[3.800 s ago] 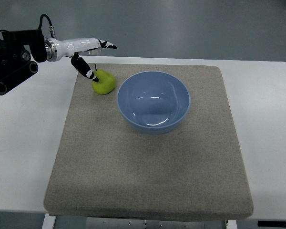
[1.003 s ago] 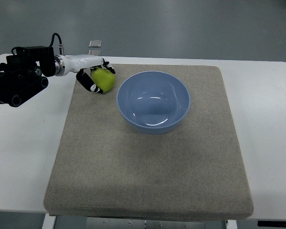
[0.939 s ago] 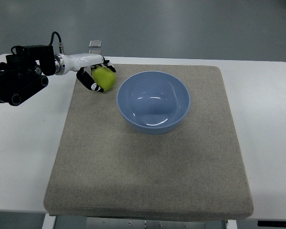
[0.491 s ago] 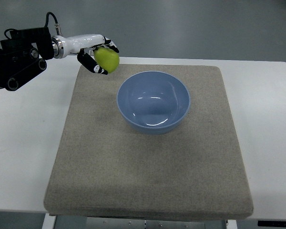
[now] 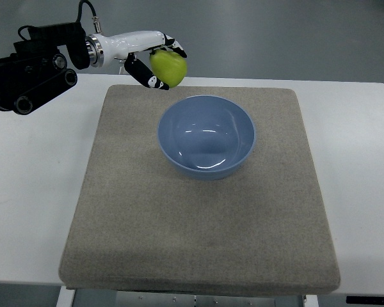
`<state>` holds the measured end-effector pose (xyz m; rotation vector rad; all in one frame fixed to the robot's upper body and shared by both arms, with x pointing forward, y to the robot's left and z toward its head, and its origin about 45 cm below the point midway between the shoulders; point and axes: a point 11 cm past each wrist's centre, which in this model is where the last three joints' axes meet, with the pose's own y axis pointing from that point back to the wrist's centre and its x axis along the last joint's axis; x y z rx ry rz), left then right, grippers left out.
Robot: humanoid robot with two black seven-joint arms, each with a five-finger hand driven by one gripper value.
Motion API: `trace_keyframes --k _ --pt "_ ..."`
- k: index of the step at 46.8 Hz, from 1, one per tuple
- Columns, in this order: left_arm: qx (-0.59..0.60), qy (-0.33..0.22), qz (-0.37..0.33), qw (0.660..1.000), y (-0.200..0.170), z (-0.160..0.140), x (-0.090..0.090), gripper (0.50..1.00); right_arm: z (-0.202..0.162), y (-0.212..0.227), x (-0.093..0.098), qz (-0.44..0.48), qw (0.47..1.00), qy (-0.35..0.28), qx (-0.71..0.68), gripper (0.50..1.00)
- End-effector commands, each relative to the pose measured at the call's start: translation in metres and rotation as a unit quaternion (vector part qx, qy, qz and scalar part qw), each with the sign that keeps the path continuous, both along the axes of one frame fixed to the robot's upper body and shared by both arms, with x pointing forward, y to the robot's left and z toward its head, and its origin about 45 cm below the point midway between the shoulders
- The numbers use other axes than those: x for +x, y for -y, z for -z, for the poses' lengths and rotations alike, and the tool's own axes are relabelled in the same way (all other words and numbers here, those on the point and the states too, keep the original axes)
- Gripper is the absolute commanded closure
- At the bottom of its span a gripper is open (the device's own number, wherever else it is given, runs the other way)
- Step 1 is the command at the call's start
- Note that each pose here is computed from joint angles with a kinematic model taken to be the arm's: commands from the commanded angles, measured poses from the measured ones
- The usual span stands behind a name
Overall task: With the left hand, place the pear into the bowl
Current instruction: 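Lift the grasped pear up off the mat with the left hand, then carry the pear over the blue bowl and lower it inside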
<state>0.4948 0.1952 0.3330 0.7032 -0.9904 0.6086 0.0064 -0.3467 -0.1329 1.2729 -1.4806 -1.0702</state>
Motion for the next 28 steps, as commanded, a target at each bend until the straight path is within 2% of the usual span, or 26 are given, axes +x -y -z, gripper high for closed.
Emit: trace_keyframes --k 1,19,28 --pt "-0.006 0.006 0.018 1.000 0.012 -0.003 -0.006 1.000 0.000 0.000 0.000 0.000 1.000 0.000 0.000 0.574" --pt "-0.025 0.003 0.100 0.995 0.061 -0.001 -0.041 1.000 0.000 0.000 0.000 0.000 1.000 0.000 0.000 0.574" --pt "-0.022 -0.013 0.125 0.992 0.072 0.009 -0.054 1.000 0.000 0.000 0.000 0.000 1.000 0.000 0.000 0.574"
